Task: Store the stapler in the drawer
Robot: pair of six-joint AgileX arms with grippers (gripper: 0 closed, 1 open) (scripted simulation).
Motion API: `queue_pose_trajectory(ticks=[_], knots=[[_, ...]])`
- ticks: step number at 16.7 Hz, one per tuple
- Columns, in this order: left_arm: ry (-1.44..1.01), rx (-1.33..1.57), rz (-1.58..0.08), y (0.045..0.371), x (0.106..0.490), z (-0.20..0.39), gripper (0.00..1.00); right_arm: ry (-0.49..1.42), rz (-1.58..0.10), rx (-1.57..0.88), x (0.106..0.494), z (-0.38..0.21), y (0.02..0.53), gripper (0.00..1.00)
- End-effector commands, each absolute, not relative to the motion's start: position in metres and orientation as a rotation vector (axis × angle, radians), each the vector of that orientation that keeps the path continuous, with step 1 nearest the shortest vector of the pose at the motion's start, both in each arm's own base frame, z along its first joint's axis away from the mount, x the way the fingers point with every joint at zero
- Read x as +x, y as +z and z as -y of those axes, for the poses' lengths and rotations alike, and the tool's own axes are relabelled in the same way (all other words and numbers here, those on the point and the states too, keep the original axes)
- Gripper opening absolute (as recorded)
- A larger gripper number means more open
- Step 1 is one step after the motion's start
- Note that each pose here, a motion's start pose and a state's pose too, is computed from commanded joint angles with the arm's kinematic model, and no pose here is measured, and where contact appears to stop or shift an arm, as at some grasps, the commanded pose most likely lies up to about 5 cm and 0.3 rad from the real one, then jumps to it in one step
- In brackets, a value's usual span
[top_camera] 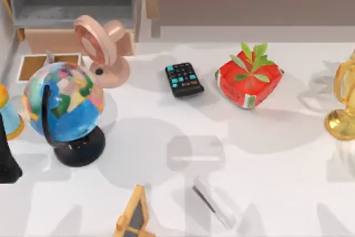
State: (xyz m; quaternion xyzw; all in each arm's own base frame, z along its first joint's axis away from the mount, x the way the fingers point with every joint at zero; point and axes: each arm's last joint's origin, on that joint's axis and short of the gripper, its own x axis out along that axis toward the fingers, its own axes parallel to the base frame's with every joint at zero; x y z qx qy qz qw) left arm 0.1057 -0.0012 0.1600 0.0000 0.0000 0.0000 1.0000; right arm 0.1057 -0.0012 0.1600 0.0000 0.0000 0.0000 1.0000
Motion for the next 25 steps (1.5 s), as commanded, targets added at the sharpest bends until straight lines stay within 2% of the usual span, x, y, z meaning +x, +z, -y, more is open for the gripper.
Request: queue_pose_trajectory(ticks=[4,8,11,13,16,18,20,25], knots=[[-0.03,-0.031,-0.025,0.166,0.106,0.004,1.0,0.0,0.0,0.0,0.106,0.001,0.16,1.0],[-0.171,-0.209,-0.182,0.202,0.109,0.02,1.0,0.0,0.0,0.0,0.106,0.001,0.16,1.0],[-0.27,-0.422,-0.4,0.247,0.122,0.041,1.0,0.0,0.0,0.0,0.106,0.001,0.16,1.0],[-0.284,-0.571,-0.604,0.275,0.142,0.065,1.0,0.0,0.0,0.0,0.106,0.001,0.16,1.0],[-0.186,-0.739,-0.945,0.296,0.184,0.121,1.0,0.0,0.0,0.0,0.106,0.001,0.16,1.0],[-0.048,-0.789,-1.15,0.289,0.21,0.17,1.0,0.0,0.0,0.0,0.106,0.001,0.16,1.0],[0.118,-0.785,-1.307,0.268,0.225,0.218,1.0,0.0,0.0,0.0,0.106,0.001,0.16,1.0],[0.44,-0.642,-1.479,0.2,0.224,0.304,1.0,0.0,0.0,0.0,0.106,0.001,0.16,1.0]])
